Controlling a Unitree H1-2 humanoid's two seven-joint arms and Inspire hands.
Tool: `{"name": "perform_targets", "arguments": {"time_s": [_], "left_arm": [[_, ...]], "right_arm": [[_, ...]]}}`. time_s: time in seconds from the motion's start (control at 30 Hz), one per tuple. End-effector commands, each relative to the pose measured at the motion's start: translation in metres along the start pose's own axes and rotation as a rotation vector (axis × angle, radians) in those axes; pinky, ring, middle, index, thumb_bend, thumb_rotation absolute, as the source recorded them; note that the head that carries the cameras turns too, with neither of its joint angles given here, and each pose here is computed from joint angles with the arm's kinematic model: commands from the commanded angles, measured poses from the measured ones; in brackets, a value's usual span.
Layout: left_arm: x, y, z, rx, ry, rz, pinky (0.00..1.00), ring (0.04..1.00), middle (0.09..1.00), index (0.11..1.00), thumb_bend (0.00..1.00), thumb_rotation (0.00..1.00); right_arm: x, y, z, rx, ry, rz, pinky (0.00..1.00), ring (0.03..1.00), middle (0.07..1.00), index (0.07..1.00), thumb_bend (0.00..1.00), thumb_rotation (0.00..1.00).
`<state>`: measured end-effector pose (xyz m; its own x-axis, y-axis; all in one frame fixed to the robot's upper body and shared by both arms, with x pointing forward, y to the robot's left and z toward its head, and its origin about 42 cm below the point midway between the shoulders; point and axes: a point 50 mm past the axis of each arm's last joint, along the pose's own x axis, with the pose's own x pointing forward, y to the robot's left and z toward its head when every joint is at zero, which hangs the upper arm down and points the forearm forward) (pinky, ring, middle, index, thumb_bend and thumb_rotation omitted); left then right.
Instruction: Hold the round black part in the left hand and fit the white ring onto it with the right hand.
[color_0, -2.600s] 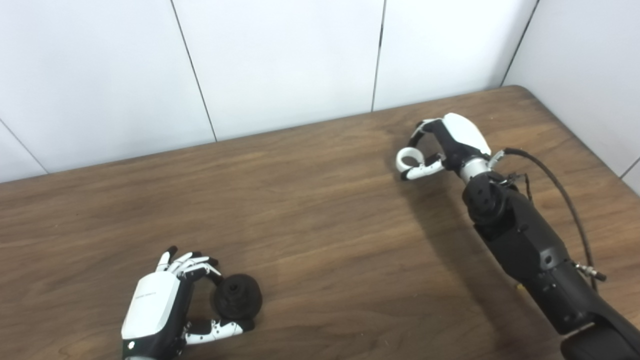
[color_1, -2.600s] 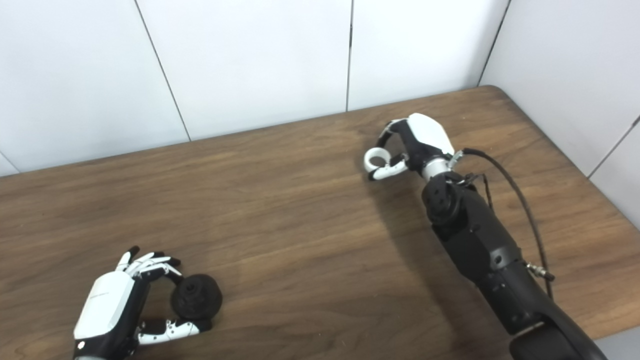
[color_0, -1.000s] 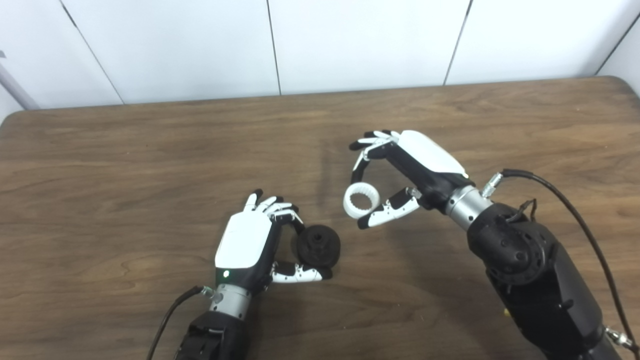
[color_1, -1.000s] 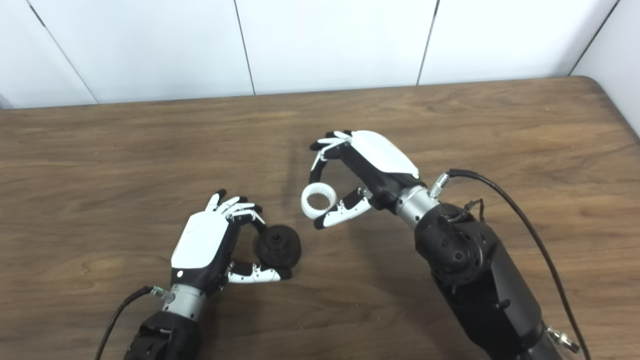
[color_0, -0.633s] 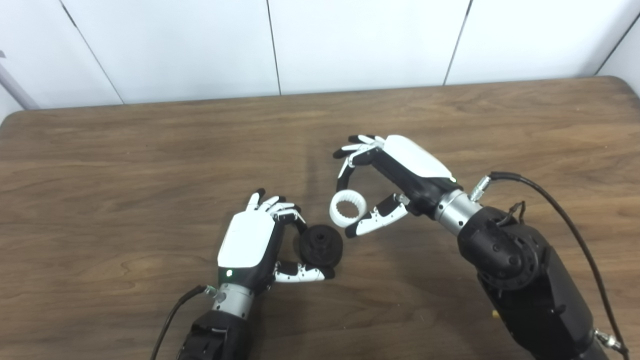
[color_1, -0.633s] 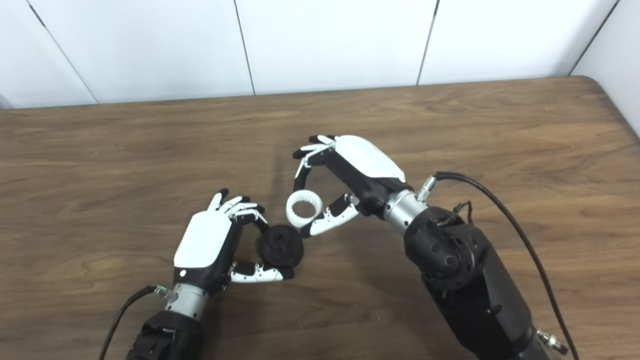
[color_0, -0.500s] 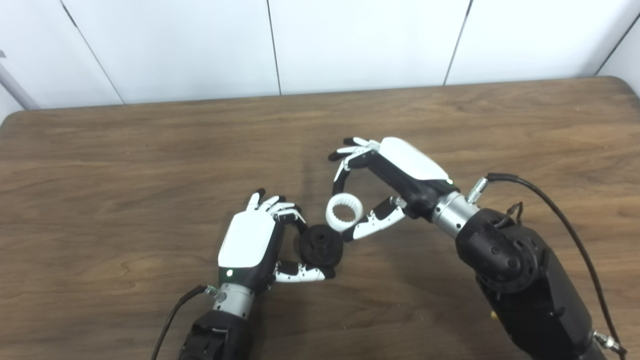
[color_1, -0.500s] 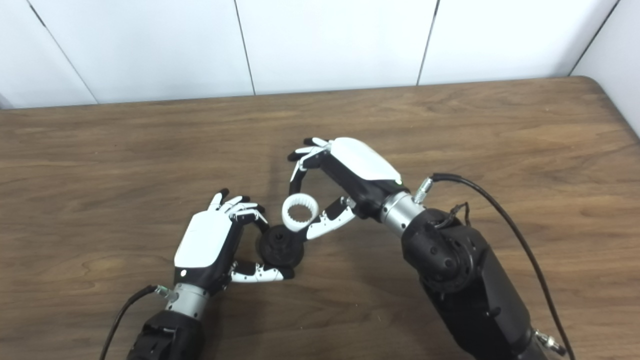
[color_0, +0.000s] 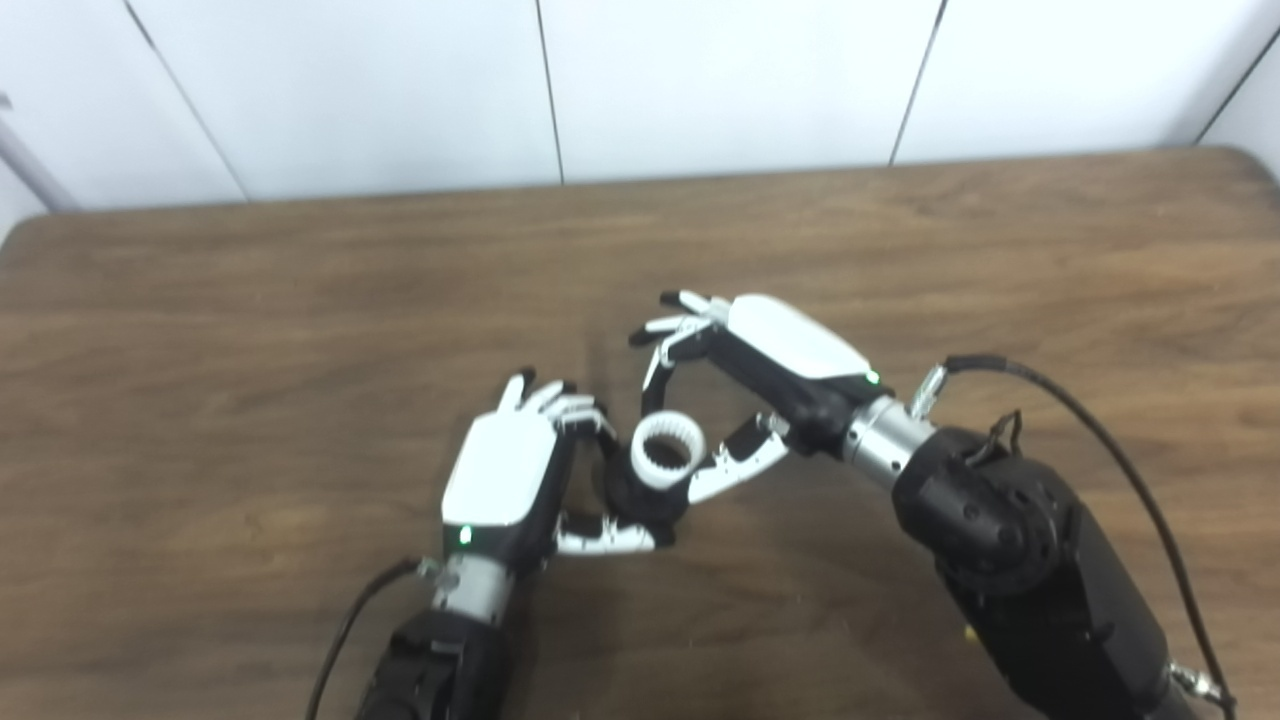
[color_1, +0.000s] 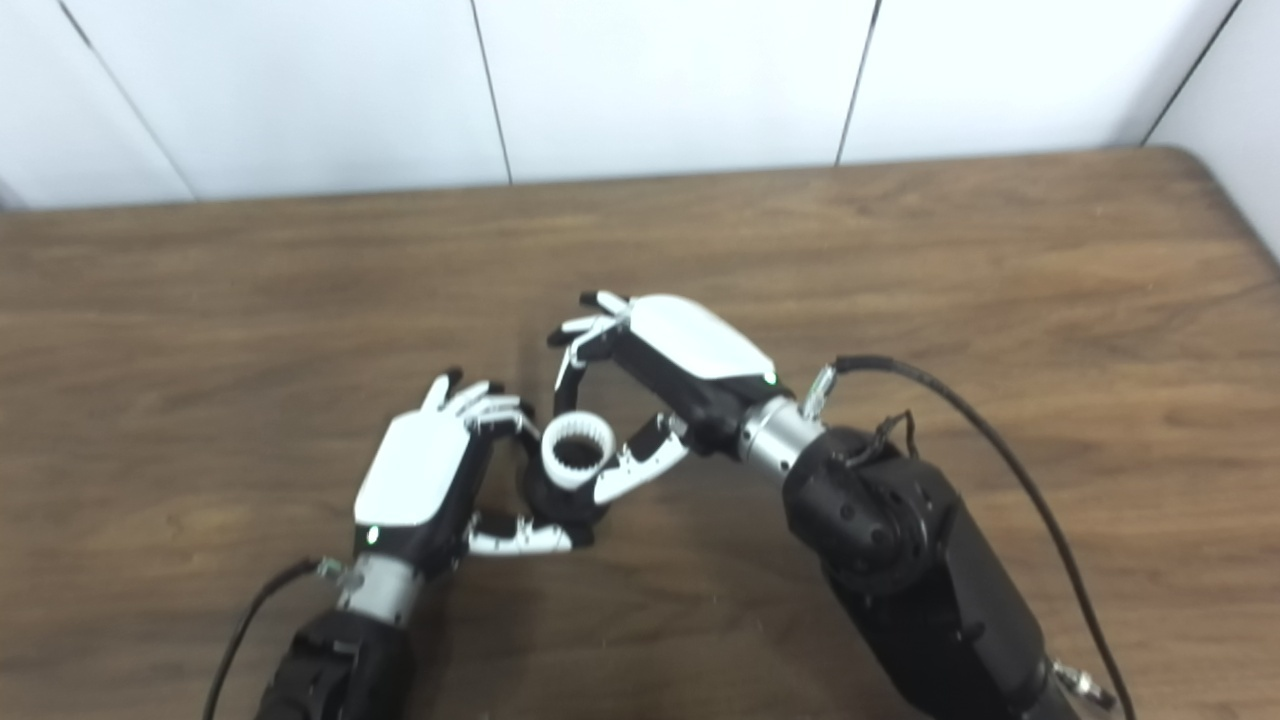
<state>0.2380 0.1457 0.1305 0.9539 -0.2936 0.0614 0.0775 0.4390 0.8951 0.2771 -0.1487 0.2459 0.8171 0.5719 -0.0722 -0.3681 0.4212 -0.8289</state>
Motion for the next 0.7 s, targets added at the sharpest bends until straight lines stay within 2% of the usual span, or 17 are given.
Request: {"name": "perform_targets", "arguments": {"time_s": [0.0,0.67], "left_arm": [[0.0039,0.0030,0.0090,0.005,-0.028,0.001,1.00,0.875,0.761,0.484,0.52,0.05],[0.0051,0.0031,0.0141,0.001,-0.029,0.004,1.00,0.873,0.763,0.484,0.52,0.05]], "right_arm": [[-0.0002,-0.0099,0.0120,-0.021,-0.050,-0.038,1.00,0.988,0.854,0.483,0.52,0.15],[0.0097,-0.0061,0.0038,-0.047,-0.048,-0.015,1.00,0.992,0.854,0.482,0.52,0.14]]}}
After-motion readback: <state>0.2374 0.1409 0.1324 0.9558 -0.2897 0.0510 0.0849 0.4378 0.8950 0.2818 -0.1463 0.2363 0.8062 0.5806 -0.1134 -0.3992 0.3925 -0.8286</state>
